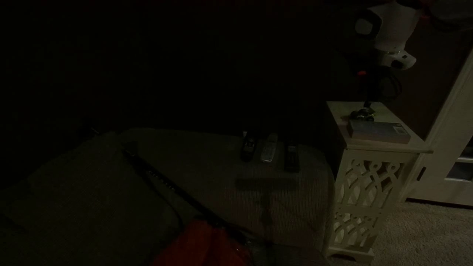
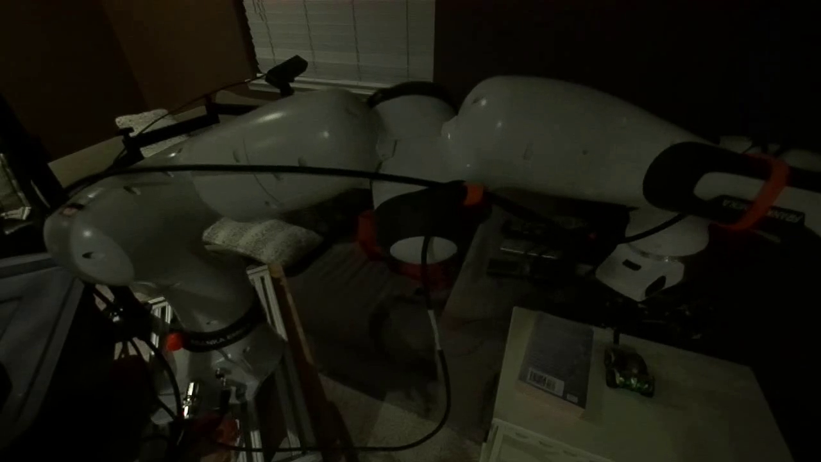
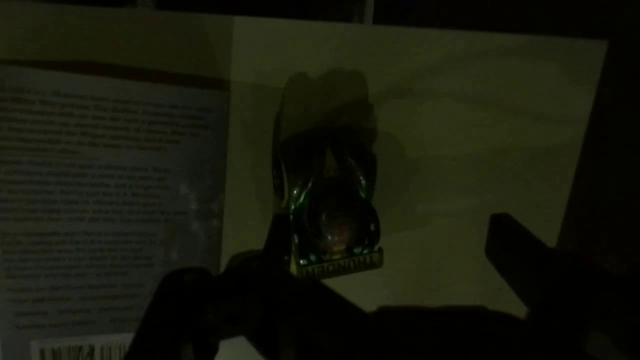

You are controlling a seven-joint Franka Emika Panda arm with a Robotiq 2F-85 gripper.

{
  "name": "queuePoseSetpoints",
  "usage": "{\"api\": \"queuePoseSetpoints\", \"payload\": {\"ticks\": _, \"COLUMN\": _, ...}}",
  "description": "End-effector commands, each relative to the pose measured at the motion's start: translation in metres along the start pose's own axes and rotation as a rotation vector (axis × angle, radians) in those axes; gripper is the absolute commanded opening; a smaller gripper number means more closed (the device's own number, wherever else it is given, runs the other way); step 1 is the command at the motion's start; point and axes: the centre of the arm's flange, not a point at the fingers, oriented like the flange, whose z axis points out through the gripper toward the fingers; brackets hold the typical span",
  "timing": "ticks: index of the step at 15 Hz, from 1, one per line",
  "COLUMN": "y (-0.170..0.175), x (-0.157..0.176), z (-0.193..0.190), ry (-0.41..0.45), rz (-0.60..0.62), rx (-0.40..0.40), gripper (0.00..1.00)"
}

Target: Remove the toy car from the sofa and put it on the white cabinet

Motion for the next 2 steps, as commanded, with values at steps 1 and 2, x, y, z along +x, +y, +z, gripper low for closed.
{"api": "queuePoseSetpoints", "payload": {"ticks": 1, "y": -0.0002, "x": 0.0035, "z": -0.0080, "ry": -0.014, "rz": -0.040, "rx": -0.011, "gripper": 1.00}}
{"api": "queuePoseSetpoints", "payload": {"ticks": 2, "y": -0.0022, "x": 0.0080, "z": -0.0131, "ry": -0.017, "rz": -0.049, "rx": -0.007, "gripper": 1.00}}
